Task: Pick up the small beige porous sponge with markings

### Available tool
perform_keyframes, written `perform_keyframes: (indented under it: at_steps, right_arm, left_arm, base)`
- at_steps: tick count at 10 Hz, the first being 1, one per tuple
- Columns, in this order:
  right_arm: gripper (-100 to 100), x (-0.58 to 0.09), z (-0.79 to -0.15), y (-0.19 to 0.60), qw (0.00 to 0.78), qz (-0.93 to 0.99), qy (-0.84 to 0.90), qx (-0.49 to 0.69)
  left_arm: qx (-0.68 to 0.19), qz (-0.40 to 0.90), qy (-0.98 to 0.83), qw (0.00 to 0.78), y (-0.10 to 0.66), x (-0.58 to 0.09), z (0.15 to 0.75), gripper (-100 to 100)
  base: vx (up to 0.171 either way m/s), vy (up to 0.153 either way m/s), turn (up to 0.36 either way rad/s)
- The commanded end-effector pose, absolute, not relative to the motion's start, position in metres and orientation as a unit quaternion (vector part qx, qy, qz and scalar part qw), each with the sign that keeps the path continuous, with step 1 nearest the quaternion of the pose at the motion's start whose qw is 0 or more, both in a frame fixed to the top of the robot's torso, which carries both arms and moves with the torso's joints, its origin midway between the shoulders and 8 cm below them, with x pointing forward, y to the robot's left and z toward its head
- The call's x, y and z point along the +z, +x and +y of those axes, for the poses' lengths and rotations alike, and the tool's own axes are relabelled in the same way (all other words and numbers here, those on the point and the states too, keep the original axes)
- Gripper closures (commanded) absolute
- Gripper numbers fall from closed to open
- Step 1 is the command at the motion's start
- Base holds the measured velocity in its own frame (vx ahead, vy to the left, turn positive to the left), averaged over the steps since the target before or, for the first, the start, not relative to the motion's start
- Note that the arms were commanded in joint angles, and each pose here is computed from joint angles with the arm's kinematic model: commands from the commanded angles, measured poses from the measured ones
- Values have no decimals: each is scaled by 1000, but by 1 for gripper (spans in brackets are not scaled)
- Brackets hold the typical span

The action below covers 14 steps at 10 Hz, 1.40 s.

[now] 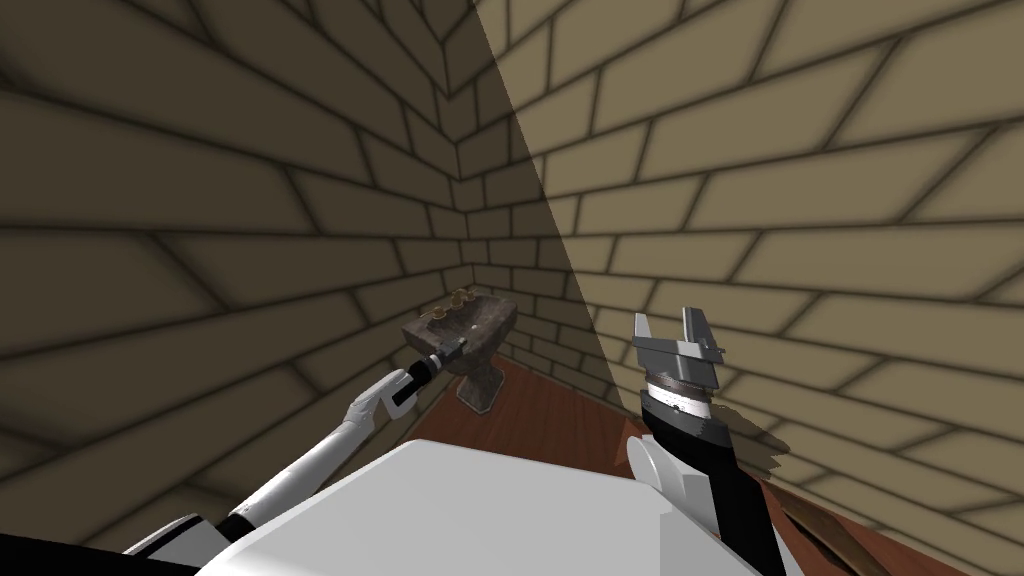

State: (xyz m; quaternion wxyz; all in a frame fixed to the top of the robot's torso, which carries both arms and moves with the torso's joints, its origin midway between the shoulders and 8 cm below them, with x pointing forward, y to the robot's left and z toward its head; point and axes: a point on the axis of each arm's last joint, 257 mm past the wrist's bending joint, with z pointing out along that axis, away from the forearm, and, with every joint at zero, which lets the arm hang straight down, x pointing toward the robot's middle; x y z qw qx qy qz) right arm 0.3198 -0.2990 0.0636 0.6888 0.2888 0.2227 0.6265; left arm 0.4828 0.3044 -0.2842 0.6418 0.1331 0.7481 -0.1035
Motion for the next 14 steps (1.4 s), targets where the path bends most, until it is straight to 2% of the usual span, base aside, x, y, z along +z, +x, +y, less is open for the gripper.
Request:
perform_keyframes:
  at_steps: [1, 4, 6, 14]
  right_arm:
    - [0, 64, -299, 320, 689, 223, 289, 626]
    - [0, 64, -299, 320, 689, 223, 289, 626]
    - [0, 64, -299, 320, 689, 223, 289, 627]
    - [0, 64, -299, 320, 689, 223, 289, 627]
  left_arm:
    - [-93, 754, 129, 637, 471, -286, 312, 100]
    - [-111, 741, 138, 648, 459, -270, 292, 100]
    - [-97, 750, 132, 641, 450, -274, 302, 100]
    - [-112, 746, 135, 643, 412, -257, 280, 100]
  base:
    - [84, 2, -3]
    - [42, 9, 10]
    - [30, 1, -3]
    - [45, 6, 7]
